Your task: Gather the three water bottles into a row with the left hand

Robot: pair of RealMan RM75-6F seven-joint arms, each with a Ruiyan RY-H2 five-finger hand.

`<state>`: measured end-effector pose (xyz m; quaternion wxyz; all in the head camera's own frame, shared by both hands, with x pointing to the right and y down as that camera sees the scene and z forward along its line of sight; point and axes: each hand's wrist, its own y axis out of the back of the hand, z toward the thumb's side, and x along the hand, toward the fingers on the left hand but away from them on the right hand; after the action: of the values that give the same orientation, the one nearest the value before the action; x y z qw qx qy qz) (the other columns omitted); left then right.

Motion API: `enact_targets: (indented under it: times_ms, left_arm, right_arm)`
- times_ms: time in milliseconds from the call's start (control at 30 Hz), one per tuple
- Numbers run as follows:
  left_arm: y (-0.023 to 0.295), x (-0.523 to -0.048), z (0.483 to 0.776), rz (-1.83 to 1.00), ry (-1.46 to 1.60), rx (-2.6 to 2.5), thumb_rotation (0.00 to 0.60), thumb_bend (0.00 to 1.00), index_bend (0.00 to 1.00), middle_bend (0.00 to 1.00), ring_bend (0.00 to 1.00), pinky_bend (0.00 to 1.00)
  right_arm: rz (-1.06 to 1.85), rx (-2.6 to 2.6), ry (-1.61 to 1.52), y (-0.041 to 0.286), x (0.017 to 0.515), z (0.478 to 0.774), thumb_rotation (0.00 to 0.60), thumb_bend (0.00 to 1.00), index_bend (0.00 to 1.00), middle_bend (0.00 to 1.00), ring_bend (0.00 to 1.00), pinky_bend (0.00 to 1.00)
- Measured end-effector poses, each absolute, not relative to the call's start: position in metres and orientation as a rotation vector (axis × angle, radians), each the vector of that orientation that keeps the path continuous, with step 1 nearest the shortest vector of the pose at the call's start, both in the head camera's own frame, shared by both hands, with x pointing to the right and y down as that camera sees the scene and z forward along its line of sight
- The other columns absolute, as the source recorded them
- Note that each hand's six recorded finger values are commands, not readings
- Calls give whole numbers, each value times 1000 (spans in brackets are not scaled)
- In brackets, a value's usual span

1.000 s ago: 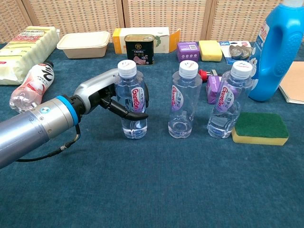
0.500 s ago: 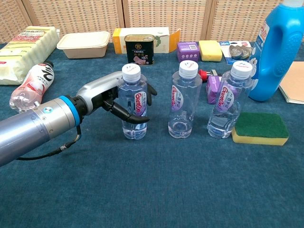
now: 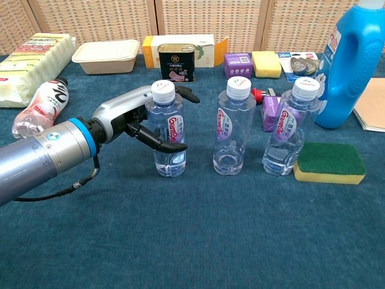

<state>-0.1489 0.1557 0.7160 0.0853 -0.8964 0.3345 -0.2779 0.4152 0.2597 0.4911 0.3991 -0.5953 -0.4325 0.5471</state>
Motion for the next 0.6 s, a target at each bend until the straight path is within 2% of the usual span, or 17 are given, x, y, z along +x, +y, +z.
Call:
enact_targets:
  times_ms: [133, 433, 600]
  left_arm:
    - [152, -153, 711, -808, 1026, -2689, 600, 205, 72, 0, 0, 286]
    - [149, -164, 697, -765, 1036, -2700, 600, 200, 25, 0, 0, 243]
    - [147, -173, 683, -713, 1043, -2712, 600, 200, 11, 0, 0, 154]
  right_arm:
    - [1383, -1507, -1096, 260, 415, 490, 600, 159, 0, 0, 0, 0]
    - [1377, -1509, -1092, 261, 414, 490, 600, 159, 0, 0, 0, 0]
    - [1373, -1509, -1092, 262, 413, 489, 600, 159, 0, 0, 0, 0]
